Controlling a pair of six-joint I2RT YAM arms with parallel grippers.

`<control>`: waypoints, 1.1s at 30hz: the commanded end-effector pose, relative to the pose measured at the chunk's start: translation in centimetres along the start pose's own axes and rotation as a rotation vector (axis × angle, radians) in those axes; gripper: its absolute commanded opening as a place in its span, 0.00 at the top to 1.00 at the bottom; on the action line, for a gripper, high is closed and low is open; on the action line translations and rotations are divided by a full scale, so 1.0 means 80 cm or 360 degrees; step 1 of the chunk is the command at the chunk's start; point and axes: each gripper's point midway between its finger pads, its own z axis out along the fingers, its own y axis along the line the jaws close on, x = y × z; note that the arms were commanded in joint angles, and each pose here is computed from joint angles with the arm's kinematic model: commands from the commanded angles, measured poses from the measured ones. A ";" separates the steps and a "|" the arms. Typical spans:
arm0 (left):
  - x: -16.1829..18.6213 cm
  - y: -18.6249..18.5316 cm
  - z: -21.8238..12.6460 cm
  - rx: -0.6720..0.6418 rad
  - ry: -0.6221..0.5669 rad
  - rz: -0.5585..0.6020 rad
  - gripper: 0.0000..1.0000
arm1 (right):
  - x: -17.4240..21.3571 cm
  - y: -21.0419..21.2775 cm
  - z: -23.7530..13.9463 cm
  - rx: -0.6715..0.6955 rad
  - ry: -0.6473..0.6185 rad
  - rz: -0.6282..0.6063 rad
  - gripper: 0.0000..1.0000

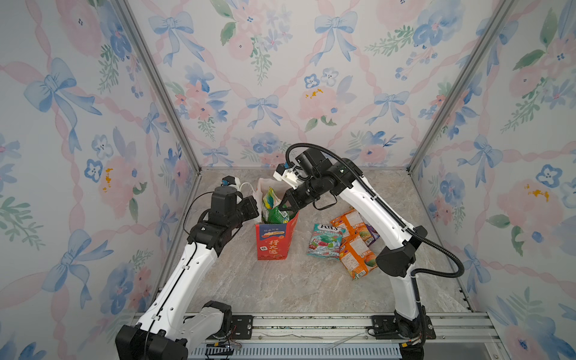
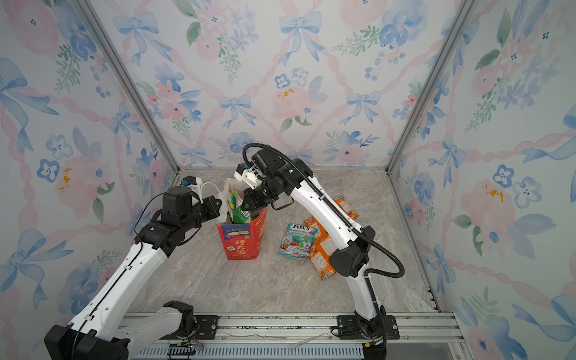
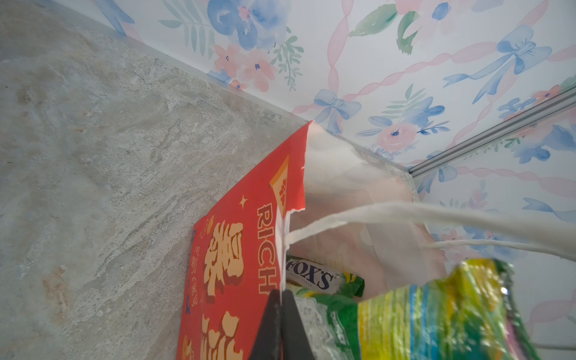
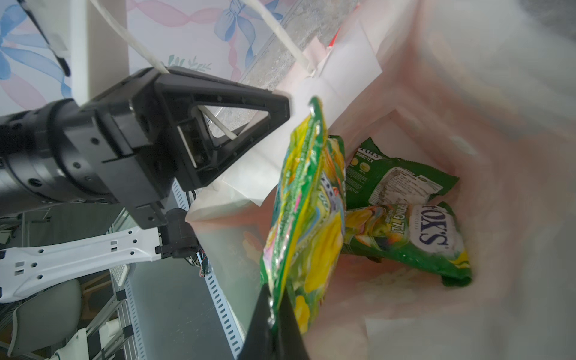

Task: Place the snacks into the paper bag
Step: 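Lower the green packet into the bag and open the right gripper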

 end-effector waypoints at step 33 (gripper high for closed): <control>0.008 -0.008 0.005 0.0024 0.0060 0.0011 1.00 | 0.005 -0.042 0.046 0.0299 0.0099 -0.0153 0.55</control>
